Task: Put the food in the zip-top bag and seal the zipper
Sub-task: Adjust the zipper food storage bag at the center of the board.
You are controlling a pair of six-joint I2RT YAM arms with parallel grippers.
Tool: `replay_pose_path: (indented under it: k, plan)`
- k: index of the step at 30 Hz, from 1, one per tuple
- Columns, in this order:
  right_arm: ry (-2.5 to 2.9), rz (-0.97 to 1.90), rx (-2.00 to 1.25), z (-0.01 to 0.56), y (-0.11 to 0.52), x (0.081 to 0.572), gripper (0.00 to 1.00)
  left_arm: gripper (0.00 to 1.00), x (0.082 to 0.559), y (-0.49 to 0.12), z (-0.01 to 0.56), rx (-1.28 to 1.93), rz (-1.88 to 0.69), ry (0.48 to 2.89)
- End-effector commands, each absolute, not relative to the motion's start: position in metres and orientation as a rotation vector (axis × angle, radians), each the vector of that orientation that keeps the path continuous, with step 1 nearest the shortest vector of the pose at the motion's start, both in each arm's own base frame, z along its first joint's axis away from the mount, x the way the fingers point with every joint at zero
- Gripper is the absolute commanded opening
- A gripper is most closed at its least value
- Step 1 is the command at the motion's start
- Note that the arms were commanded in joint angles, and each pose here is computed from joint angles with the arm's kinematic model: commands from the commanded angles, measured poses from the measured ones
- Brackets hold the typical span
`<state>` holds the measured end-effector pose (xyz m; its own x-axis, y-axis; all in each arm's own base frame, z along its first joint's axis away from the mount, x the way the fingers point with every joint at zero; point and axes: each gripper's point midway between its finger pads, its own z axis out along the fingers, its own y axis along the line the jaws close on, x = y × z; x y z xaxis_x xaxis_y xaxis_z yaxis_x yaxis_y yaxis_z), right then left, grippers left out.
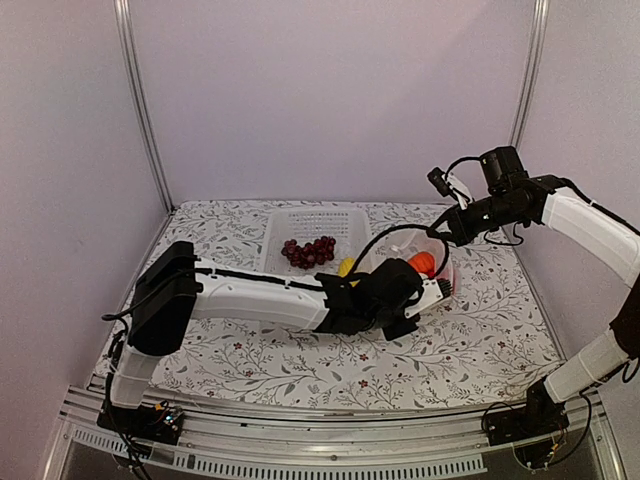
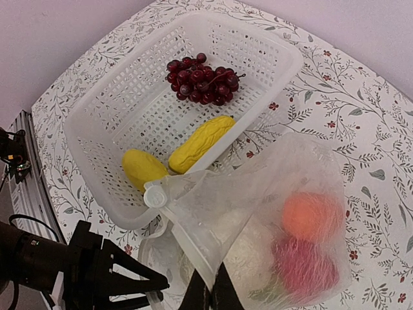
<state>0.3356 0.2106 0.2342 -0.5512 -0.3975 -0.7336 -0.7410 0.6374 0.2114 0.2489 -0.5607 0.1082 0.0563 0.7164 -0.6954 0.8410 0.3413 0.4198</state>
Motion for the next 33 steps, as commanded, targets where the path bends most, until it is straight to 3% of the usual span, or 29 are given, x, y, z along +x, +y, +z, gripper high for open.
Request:
replay_pose_path:
  k: [1, 7, 13, 15, 19, 21, 23, 29, 31, 33]
  plan:
    - [2.177, 0.687, -0.895, 0.236, 0.212, 0.334, 0.0, 0.2, 0.242, -0.574, 0.103, 1.488, -0.224, 1.63]
    - [2.178, 0.651, -0.889, 0.246, 0.209, 0.338, 0.0, 0.04, 0.24, -0.592, 0.138, 1.487, -0.267, 1.535]
    - [2.114, 0.432, -0.925, 0.329, 0.191, 0.35, 0.0, 0.01, 0.231, -0.611, 0.271, 1.365, -0.308, 1.324]
    - [2.118, 0.328, -0.931, 0.326, 0.181, 0.36, 0.0, 0.0, 0.231, -0.606, 0.304, 1.296, -0.315, 1.27]
    - [2.221, 0.254, -0.96, 0.296, 0.171, 0.363, 0.0, 0.0, 0.247, -0.608, 0.292, 1.273, -0.283, 1.283]
    - [2.236, 0.211, -0.945, 0.292, 0.166, 0.369, 0.0, 0.0, 0.23, -0.615, 0.298, 1.299, -0.298, 1.278]
    - [2.213, 0.167, -0.919, 0.294, 0.161, 0.374, 0.0, 0.0, 0.213, -0.617, 0.309, 1.288, -0.322, 1.221]
    - [2.192, 0.156, -0.879, 0.303, 0.161, 0.381, 0.0, 0.0, 0.225, -0.601, 0.341, 1.166, -0.324, 1.216]
    - [2.211, 0.181, -0.868, 0.304, 0.163, 0.38, 0.0, 0.0, 0.238, -0.6, 0.328, 1.164, -0.348, 1.24]
    - [2.197, 0.238, -0.866, 0.316, 0.169, 0.378, 0.0, 0.0, 0.221, -0.608, 0.321, 1.24, -0.368, 1.262]
